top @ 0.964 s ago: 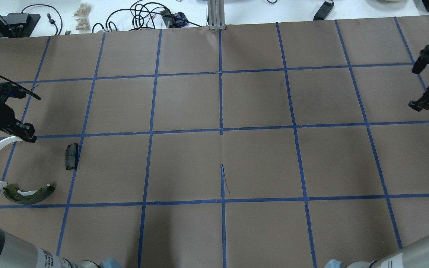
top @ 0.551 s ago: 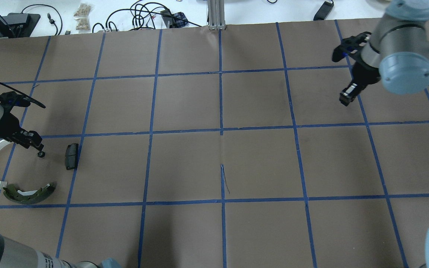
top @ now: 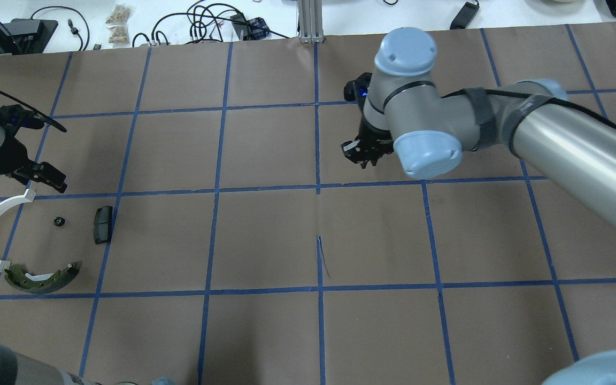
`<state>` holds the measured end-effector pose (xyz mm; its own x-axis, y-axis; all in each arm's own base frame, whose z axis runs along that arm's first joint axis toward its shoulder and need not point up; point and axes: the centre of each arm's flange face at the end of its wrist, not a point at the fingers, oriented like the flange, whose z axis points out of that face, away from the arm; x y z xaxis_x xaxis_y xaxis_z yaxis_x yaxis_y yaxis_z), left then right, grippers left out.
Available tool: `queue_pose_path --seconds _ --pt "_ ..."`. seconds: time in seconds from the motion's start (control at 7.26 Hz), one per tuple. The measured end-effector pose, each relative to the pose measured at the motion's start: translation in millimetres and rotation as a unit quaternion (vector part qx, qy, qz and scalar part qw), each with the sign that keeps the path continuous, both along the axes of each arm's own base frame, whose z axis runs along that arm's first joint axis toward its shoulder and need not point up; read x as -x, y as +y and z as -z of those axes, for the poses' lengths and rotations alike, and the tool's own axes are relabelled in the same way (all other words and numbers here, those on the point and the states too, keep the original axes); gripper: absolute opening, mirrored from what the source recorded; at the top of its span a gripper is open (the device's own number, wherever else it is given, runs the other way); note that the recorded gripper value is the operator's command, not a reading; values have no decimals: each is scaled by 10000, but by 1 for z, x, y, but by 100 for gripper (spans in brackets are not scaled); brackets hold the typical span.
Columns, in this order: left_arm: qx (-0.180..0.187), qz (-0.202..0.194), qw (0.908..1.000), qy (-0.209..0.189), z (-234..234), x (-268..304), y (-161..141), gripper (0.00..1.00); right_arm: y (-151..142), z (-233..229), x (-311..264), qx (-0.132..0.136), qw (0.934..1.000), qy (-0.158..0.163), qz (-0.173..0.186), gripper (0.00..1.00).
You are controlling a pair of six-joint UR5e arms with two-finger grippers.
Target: Place bearing gear from tray to pile
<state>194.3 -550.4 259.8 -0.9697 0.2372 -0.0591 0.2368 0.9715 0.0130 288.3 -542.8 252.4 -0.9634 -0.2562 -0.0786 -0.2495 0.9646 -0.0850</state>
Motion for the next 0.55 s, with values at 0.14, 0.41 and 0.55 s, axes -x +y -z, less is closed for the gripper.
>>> queue_pose_path --seconds 0.14,0.41,0.55 --pt "43 -19 10000 1 -5 19 -6 100 8 28 -38 15 9999 -98 43 8" --pt "129 -133 9998 -16 -13 57 -15 100 19 77 -75 -103 9999 -85 -4 99" --pt "167 -178 9997 -22 -17 75 -18 100 19 81 -78 -88 9999 -47 -36 100"
